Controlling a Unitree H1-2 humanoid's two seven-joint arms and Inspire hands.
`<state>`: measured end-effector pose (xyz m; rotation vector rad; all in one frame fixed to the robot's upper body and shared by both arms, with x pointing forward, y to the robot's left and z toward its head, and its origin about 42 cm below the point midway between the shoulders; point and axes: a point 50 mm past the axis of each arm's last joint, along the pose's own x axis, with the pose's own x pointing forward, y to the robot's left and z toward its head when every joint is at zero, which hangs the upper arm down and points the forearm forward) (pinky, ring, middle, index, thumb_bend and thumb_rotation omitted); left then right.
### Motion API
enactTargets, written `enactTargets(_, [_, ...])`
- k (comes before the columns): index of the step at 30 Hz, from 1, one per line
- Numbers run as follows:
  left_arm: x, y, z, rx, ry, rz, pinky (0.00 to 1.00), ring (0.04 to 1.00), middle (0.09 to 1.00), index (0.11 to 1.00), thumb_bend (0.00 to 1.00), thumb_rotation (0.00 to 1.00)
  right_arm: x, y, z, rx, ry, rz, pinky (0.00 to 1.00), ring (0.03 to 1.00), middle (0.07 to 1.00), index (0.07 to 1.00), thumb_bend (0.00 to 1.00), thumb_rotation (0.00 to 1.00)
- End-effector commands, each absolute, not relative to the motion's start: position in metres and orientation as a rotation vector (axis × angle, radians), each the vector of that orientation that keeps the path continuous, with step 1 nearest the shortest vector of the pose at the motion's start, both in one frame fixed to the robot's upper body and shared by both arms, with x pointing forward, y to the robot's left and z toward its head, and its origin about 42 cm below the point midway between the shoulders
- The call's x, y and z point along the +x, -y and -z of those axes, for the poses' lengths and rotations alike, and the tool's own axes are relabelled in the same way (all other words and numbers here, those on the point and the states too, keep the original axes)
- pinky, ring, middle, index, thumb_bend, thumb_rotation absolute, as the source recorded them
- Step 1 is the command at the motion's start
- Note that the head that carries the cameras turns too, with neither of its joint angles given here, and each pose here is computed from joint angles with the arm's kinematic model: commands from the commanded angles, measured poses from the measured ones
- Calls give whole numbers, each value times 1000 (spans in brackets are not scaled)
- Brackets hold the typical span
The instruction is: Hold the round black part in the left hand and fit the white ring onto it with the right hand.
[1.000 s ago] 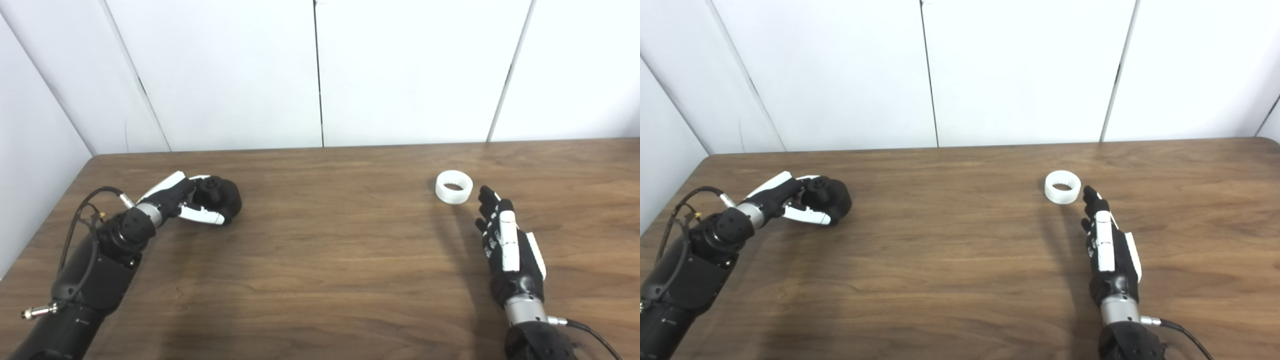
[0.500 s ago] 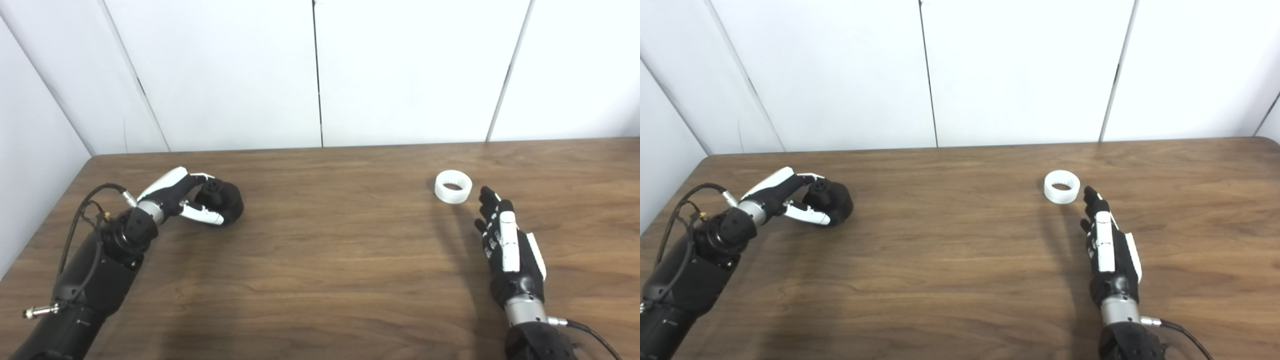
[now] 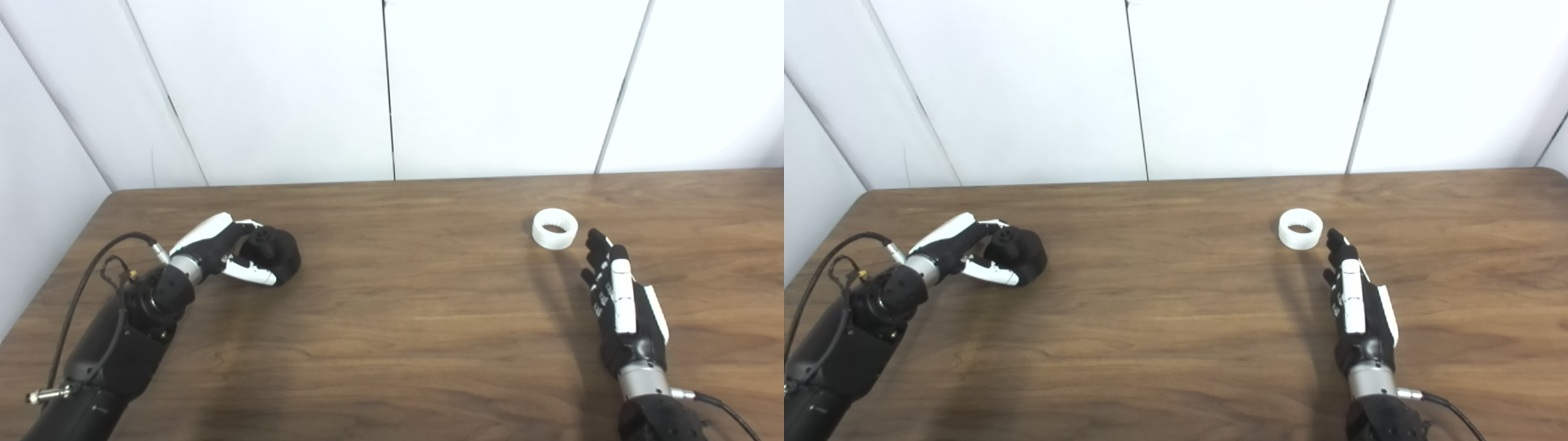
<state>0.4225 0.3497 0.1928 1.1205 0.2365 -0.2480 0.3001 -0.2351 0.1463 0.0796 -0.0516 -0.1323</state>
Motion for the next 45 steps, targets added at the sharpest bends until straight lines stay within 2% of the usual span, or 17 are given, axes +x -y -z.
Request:
enactTargets(1, [429, -347, -220, 1156, -143, 213, 961, 1000, 967, 810, 1000, 315, 306, 233, -166, 84, 139, 115, 970, 981, 950, 922, 532, 1000])
enactTargets(17, [415, -322, -214, 1127, -65, 256, 974, 1000, 962, 780, 1000, 311, 306, 229, -167, 83, 136, 110, 981, 979, 948, 916, 535, 998])
enactTargets(26, [411, -307, -212, 1148, -43, 310, 918, 1000, 964, 786, 997, 343, 307, 229, -168, 77, 137, 108, 977, 982, 946, 920, 549, 1000])
enactTargets(35, [401, -286, -210, 1143, -3, 356, 953, 1000, 954, 787, 972, 322, 306, 226, -167, 83, 132, 106, 973, 972, 944, 916, 552, 1000])
enactTargets(45, [387, -257, -214, 1135, 62, 420, 923, 1000, 951, 773, 980, 331, 308, 221, -169, 86, 137, 103, 968, 964, 938, 917, 550, 999])
